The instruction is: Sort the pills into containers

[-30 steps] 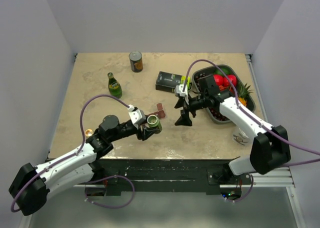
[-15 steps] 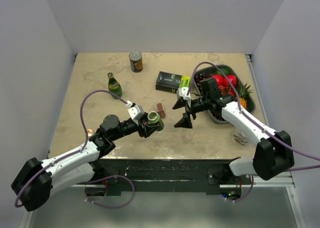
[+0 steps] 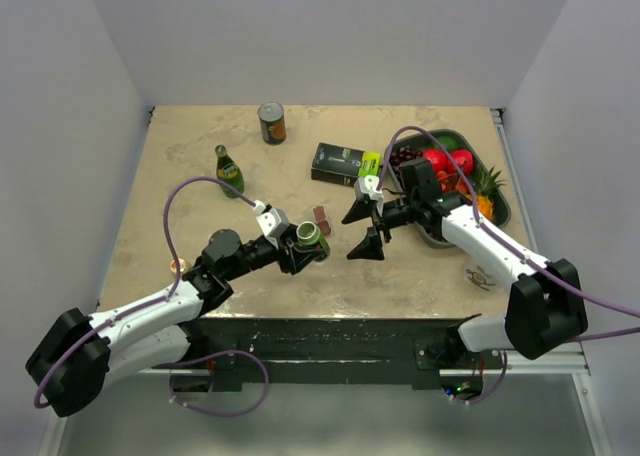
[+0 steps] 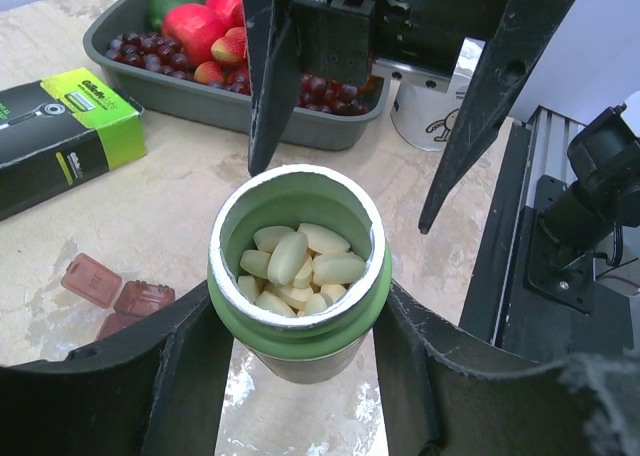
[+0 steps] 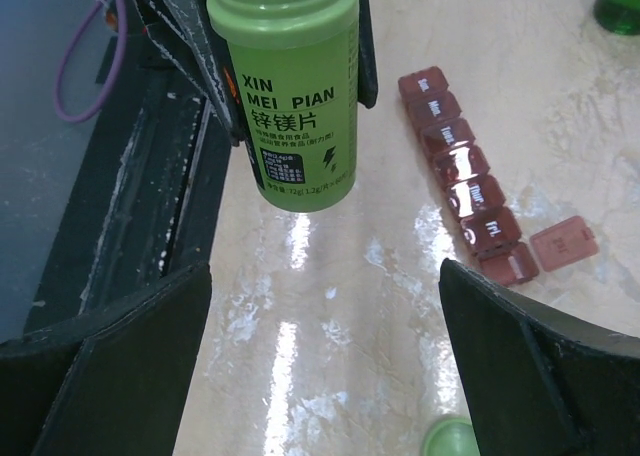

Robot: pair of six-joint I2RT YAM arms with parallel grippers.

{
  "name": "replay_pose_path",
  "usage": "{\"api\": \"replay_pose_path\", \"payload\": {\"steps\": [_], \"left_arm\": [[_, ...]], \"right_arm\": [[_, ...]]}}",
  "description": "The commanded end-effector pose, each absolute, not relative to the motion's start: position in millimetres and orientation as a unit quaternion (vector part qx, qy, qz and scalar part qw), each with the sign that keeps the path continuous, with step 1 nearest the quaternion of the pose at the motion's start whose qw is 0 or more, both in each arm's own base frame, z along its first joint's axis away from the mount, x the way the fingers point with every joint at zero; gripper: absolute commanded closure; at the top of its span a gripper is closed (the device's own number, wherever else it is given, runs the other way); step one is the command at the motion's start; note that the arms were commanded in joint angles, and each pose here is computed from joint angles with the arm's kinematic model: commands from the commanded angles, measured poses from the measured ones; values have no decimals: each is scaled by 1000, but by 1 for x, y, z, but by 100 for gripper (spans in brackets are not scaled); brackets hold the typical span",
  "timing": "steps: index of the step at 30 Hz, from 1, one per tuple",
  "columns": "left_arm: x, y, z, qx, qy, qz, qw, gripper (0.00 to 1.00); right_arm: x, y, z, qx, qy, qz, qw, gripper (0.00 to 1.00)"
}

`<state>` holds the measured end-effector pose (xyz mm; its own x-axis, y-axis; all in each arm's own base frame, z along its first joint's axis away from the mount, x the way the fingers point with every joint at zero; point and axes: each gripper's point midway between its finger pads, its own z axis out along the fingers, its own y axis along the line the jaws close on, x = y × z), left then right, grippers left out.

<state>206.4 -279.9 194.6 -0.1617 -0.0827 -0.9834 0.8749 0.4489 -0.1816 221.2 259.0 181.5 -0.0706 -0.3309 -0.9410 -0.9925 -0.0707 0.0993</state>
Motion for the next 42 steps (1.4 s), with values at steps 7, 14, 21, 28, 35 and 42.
{"api": "replay_pose_path", "payload": {"steps": [7, 14, 21, 28, 35, 42], "left_arm": [[211, -280, 217, 297, 602, -432, 603, 100], [212, -280, 216, 293, 604, -432, 602, 100], [214, -281, 216, 286, 604, -436, 602, 100], [218, -283, 215, 273, 607, -440, 603, 100], [223, -286, 215, 261, 612, -442, 602, 100], [224, -289, 216, 257, 609, -445, 604, 100]], "right_arm": [[214, 263, 180, -569, 565, 477, 360, 1], [213, 263, 178, -568, 564, 480, 359, 1], [212, 264, 177, -566, 562, 486, 357, 1], [209, 265, 173, -562, 561, 496, 352, 1], [206, 266, 171, -563, 559, 500, 348, 1], [208, 270, 172, -558, 556, 503, 356, 1]]}}
